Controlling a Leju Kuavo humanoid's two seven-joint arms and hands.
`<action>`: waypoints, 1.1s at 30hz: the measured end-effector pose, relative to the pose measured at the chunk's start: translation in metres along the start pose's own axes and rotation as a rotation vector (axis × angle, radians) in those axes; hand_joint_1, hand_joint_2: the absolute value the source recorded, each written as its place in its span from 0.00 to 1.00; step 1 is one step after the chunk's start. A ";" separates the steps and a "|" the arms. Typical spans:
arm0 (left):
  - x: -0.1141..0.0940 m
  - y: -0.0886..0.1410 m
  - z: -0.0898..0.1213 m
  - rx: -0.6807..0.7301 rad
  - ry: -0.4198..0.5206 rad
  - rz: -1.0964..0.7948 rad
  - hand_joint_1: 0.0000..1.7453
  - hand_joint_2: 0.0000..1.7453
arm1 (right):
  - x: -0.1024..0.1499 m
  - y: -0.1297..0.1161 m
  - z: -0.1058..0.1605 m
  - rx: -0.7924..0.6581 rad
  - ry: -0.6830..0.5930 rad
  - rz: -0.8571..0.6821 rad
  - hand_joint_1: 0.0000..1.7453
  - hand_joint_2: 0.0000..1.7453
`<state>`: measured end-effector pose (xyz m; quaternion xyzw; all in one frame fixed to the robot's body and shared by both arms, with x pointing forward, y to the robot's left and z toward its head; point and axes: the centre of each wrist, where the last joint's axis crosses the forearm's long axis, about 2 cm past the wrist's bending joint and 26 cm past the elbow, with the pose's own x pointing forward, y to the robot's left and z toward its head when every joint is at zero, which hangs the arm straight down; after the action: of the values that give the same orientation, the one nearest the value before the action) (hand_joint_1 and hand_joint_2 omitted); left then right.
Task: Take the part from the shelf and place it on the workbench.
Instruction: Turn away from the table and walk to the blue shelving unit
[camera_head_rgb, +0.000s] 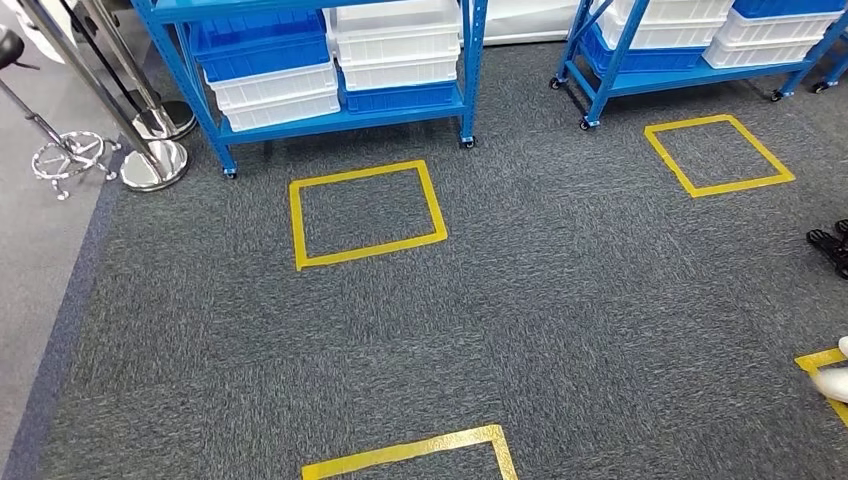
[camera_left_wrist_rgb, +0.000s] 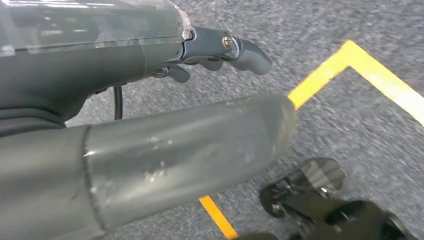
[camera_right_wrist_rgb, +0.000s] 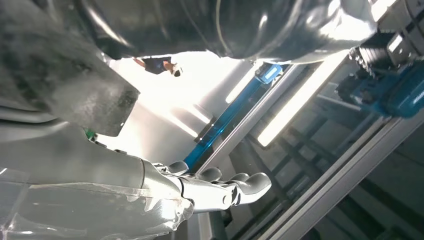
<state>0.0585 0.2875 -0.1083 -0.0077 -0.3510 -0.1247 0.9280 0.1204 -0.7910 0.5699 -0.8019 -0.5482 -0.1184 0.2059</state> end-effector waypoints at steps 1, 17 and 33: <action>0.000 0.000 0.000 0.000 0.001 0.000 0.00 0.00 | 0.000 0.000 0.000 0.001 -0.001 0.001 0.00 0.00; 0.001 0.000 -0.001 -0.001 -0.002 0.001 0.00 0.00 | -0.006 -0.003 0.003 0.000 0.010 0.010 0.00 0.00; 0.002 0.000 -0.001 0.001 -0.004 0.000 0.00 1.00 | -0.003 -0.002 0.001 -0.002 0.005 0.005 0.00 1.00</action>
<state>0.0604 0.2873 -0.1081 -0.0076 -0.3527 -0.1247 0.9274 0.1172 -0.7924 0.5680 -0.8031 -0.5457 -0.1204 0.2069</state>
